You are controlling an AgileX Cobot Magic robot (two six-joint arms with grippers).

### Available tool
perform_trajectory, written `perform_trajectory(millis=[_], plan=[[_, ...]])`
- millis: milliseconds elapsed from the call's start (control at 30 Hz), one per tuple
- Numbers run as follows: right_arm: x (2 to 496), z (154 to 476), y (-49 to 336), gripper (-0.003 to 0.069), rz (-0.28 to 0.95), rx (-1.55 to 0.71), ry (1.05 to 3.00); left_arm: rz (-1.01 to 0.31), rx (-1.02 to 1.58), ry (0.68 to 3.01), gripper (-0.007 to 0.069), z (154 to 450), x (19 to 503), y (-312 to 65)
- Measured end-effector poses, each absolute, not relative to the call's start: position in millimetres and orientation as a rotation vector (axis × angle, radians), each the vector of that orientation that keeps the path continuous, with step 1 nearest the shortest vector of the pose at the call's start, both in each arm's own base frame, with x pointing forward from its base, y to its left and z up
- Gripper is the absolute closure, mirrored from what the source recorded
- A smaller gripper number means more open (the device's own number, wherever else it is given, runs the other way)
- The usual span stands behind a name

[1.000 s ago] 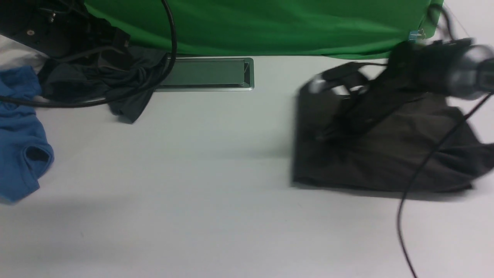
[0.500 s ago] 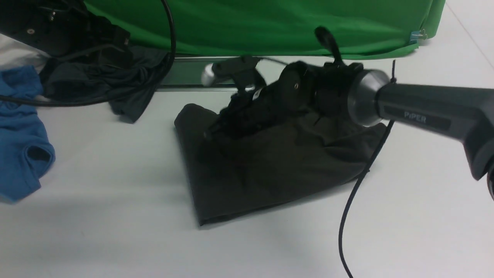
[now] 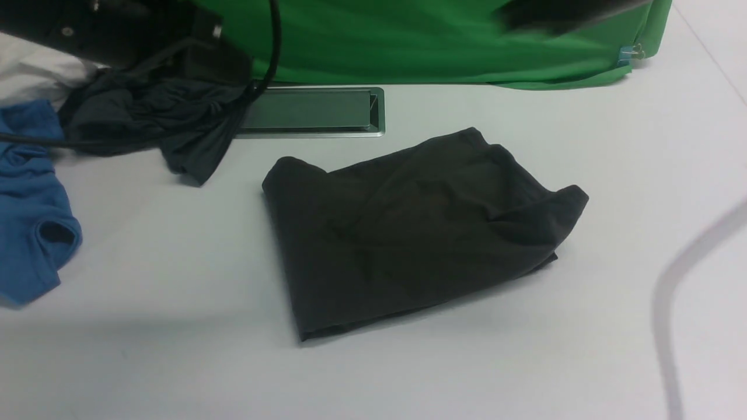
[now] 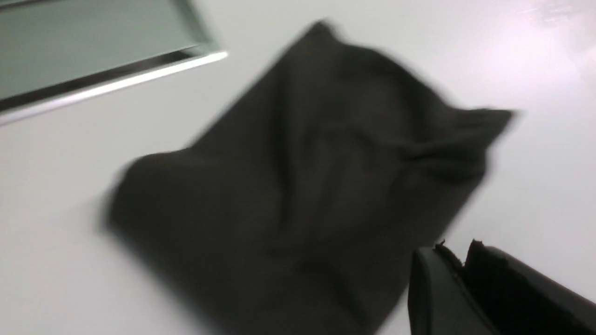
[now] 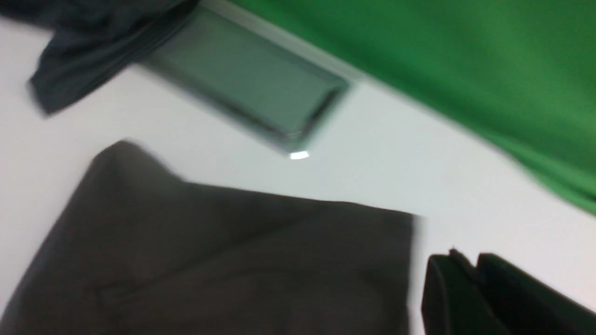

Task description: Fold a long-sleeved shirt on a white desktop.

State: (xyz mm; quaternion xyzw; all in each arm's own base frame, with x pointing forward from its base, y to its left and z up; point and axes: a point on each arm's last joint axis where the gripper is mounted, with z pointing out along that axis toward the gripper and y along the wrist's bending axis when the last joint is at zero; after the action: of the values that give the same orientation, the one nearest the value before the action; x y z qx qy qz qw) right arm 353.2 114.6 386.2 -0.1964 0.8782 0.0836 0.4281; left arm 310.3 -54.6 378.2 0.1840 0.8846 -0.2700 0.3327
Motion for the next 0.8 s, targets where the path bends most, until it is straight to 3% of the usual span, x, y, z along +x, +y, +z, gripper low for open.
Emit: perform_trajectory(millis=[67,167,333,500,800], plan=[[305,403,95,0.0566,0.200,-0.439,2.124,-0.764,0.531,2.334,0.0515,378,304,-62],[259,401,82,0.0566,0.208,-0.407,2.049,-0.779,0.603,2.366,0.0515,378,294,-70],[167,345,55,0.0566,0.221,-0.347,1.936,-0.631,0.761,2.459,0.0515,383,237,-102],[120,300,41,0.0566,0.271,-0.281,1.907,-0.551,0.747,2.533,0.0515,379,184,-110],[73,299,28,0.0566,0.335,-0.225,1.705,-0.599,0.660,2.438,0.0515,370,91,-78]])
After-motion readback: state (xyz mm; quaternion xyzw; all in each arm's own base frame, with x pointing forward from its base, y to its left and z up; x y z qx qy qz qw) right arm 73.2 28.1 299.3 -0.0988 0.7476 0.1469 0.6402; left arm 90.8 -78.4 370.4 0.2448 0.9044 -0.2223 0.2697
